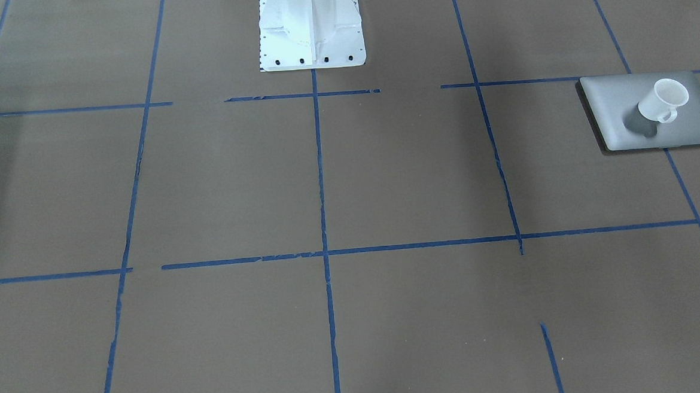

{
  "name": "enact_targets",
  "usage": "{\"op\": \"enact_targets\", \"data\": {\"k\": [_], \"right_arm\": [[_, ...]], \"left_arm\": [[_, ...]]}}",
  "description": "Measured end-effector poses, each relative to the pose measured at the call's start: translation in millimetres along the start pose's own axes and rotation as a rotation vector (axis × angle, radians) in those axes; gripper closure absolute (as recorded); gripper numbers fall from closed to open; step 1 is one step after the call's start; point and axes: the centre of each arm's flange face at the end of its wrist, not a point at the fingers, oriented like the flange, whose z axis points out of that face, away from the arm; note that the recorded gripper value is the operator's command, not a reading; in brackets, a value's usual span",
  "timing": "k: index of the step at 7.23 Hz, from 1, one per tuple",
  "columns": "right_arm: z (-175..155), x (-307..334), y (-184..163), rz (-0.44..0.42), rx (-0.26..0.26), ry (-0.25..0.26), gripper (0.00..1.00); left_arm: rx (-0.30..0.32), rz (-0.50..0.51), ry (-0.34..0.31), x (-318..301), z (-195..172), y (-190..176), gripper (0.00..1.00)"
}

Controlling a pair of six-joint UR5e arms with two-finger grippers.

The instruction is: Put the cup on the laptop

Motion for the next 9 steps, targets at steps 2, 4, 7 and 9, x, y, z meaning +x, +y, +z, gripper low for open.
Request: {"op": "enact_targets", "data": {"k": [2, 4, 7, 9], "right_arm": [[0.0, 0.0, 0.0, 0.000, 0.000, 0.000, 0.00], [0.0, 0.0, 0.0, 0.000, 0.000, 0.000, 0.00], [0.0, 0.1, 0.0, 0.000, 0.000, 0.001, 0.00], [0.0, 0.1, 0.0, 0.000, 0.000, 0.000, 0.00]], "left_arm": [[0.001, 0.002, 0.004, 0.8, -0.1, 3.6, 0.00], [0.000, -0.001, 0.005, 0.6, 0.3, 4.9, 0.00], [-0.003, -0.001, 0.007, -0.4, 1.6, 6.0, 0.00], [-0.002, 0.000, 0.007, 0.4, 0.8, 5.8, 0.00]]}}
